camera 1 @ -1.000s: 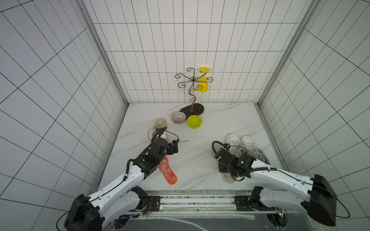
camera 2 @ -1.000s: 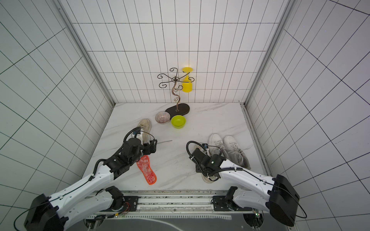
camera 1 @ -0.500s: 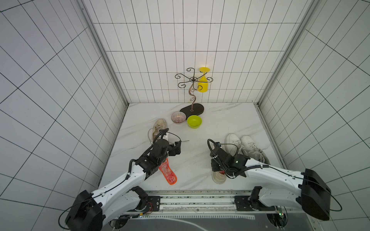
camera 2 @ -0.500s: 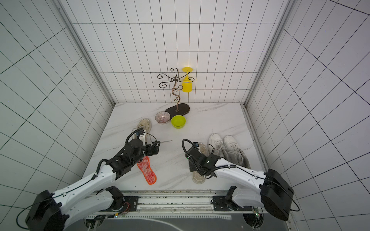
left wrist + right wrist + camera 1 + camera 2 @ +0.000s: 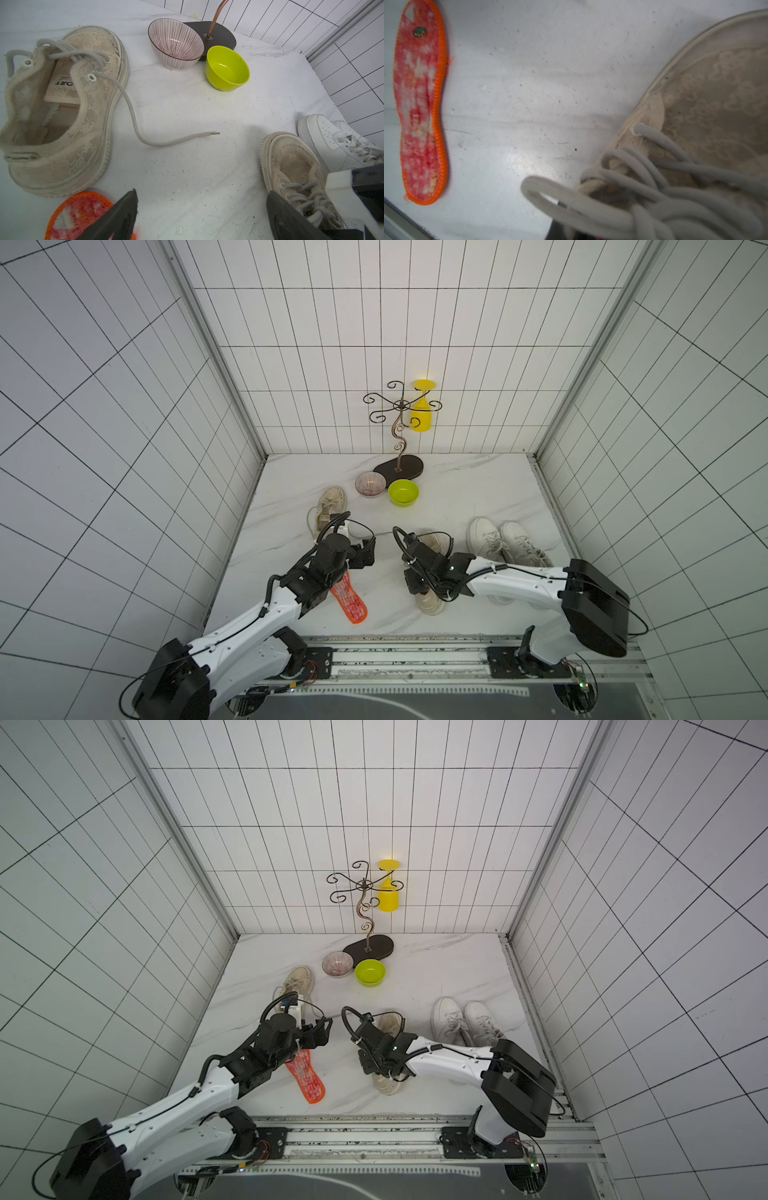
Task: Remove the insole from the shoe
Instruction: Move the shoe to the center of the board, then untie the shoelace on the shoe.
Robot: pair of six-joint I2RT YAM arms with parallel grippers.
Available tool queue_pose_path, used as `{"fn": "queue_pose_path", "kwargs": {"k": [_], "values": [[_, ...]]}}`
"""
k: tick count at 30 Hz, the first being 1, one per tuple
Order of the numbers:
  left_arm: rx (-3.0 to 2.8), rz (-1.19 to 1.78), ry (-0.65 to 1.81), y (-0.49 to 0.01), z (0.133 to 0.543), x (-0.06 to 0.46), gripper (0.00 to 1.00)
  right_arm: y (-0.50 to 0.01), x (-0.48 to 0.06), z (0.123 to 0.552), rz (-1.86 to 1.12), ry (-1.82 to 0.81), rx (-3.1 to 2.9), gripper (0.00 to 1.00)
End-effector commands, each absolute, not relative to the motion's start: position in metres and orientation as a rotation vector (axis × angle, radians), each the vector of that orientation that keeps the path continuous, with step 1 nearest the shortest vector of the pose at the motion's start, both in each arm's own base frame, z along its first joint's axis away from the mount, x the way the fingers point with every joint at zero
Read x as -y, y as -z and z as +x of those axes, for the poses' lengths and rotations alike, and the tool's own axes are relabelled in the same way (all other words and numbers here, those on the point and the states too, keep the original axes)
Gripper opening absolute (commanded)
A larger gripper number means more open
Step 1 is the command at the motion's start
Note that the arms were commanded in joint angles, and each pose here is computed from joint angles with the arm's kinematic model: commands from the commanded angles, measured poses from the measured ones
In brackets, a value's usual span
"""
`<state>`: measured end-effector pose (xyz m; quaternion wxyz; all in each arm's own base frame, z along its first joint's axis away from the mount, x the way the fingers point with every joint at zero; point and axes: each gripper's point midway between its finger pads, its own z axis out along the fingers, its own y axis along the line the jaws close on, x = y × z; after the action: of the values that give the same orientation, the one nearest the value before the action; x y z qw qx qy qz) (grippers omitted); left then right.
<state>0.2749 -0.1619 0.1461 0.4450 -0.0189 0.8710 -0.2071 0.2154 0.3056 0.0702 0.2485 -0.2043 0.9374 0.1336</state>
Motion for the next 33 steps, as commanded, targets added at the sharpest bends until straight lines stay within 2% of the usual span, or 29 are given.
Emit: {"fn": "queue_pose_path", "kwargs": {"k": [1,8,9,11,14,18,25,33], "values": [[-2.145,-0.07,0.486,-0.148,0.272,0.153,0.95,-0.115,-0.345,0.23,-0.566,-0.487,-2.428,0.0],[-2.17,-0.05,0.475,-0.14,0.27,0.154,0.95,-0.127,-0.352,0.224,-0.607,-0.537,-2.398,0.0],[-2.179,-0.044,0.476,-0.138,0.27,0.155,0.95,-0.127,-0.35,0.223,-0.607,-0.529,-2.402,0.08],[-2.195,-0.031,0.481,-0.134,0.269,0.158,0.95,-0.129,-0.346,0.222,-0.605,-0.515,-2.402,0.32],[-2.217,-0.016,0.488,-0.13,0.268,0.161,0.95,-0.144,-0.336,0.217,-0.623,-0.529,-2.366,0.43],[-2.248,0.009,0.528,-0.125,0.261,0.168,0.94,-0.171,-0.316,0.21,-0.616,-0.563,-2.297,0.44],[-2.283,0.093,0.608,-0.114,0.227,0.202,0.92,-0.14,-0.256,0.217,-0.498,-0.445,-2.377,0.4],[-2.235,0.151,0.806,-0.118,0.198,0.249,0.91,-0.122,-0.261,0.223,-0.485,-0.472,-2.396,0.39]]}}
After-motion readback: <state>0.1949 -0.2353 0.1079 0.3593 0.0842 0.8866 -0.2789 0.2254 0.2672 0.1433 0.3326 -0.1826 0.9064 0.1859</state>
